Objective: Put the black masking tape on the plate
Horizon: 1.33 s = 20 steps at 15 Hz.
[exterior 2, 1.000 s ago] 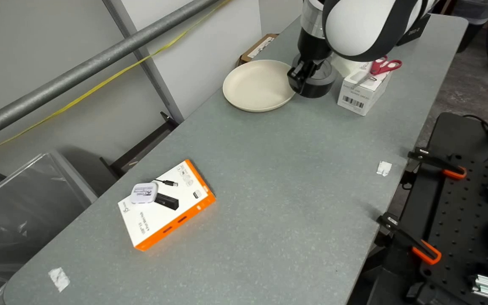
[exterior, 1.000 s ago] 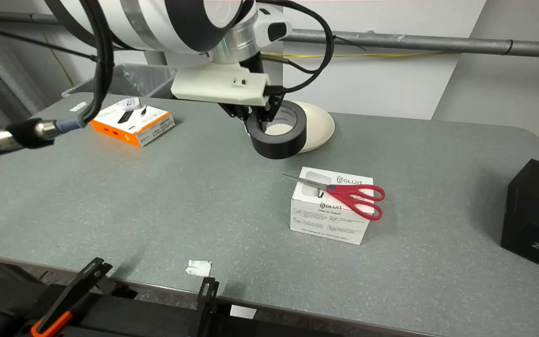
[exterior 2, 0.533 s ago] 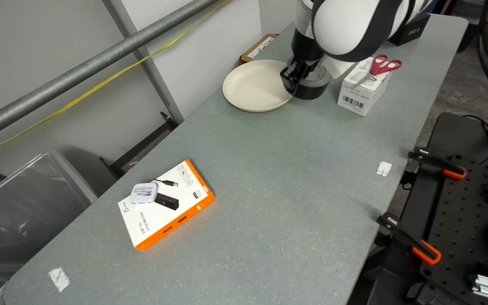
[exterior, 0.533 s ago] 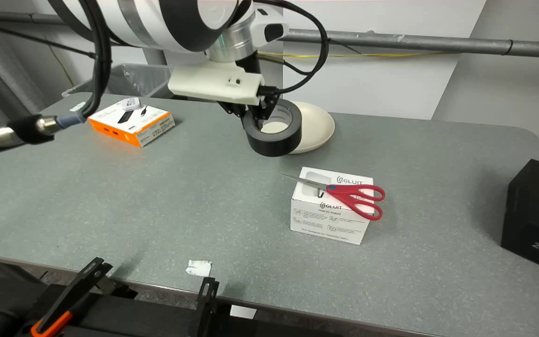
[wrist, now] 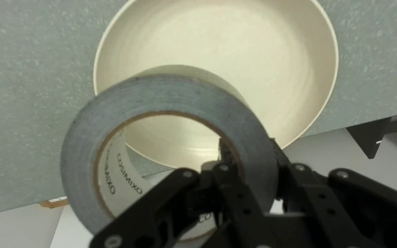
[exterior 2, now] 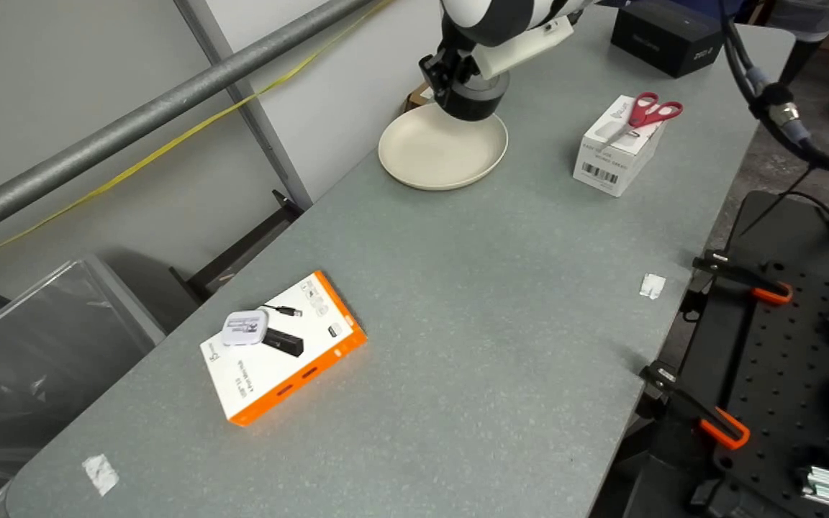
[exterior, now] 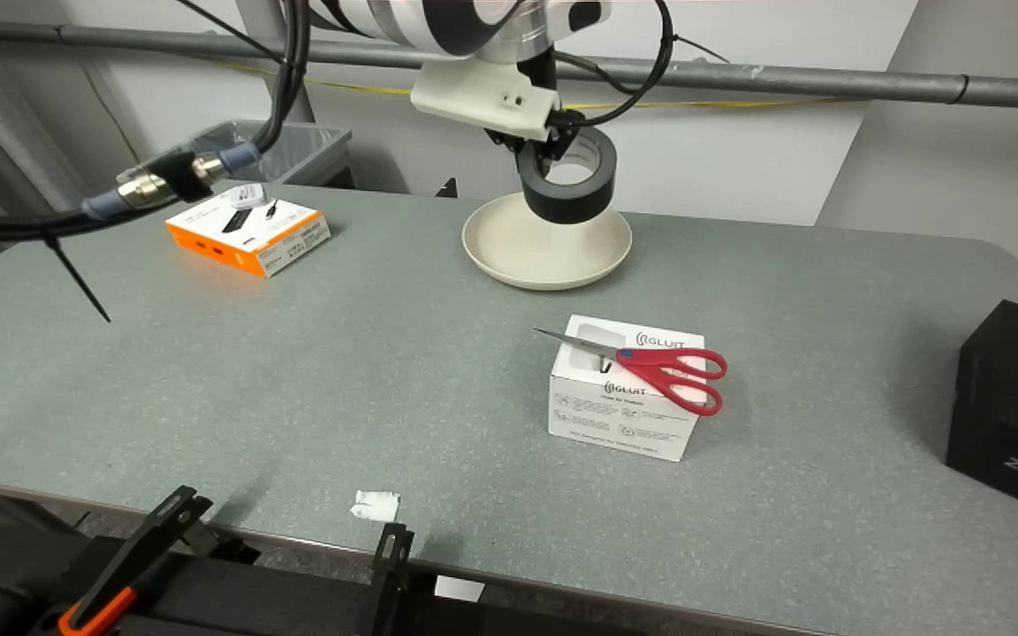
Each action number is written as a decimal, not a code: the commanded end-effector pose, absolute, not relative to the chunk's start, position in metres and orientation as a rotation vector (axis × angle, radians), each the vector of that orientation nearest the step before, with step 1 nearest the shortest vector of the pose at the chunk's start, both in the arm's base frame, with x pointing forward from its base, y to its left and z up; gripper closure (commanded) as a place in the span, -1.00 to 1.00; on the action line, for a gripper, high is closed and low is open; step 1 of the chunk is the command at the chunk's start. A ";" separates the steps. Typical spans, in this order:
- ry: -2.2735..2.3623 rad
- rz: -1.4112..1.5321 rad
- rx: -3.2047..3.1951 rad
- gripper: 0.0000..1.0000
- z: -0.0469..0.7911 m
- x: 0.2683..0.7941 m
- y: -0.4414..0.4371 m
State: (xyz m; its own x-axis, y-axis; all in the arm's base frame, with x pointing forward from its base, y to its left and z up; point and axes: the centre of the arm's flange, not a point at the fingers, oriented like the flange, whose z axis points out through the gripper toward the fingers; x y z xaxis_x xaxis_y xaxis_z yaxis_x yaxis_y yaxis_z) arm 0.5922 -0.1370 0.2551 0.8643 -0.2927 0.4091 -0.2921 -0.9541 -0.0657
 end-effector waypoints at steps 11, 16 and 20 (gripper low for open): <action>0.467 -0.446 -2.953 0.87 0.158 0.686 -0.115; 0.449 -0.440 -2.960 -0.18 0.158 0.689 -0.111; 0.432 -0.442 -2.961 -0.76 0.158 0.688 -0.105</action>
State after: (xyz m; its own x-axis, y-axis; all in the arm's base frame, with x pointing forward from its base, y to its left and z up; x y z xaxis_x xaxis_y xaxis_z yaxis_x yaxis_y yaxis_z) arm 0.6767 -0.1077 0.1581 0.9168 -0.2942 0.2701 -0.2607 -0.9532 -0.1532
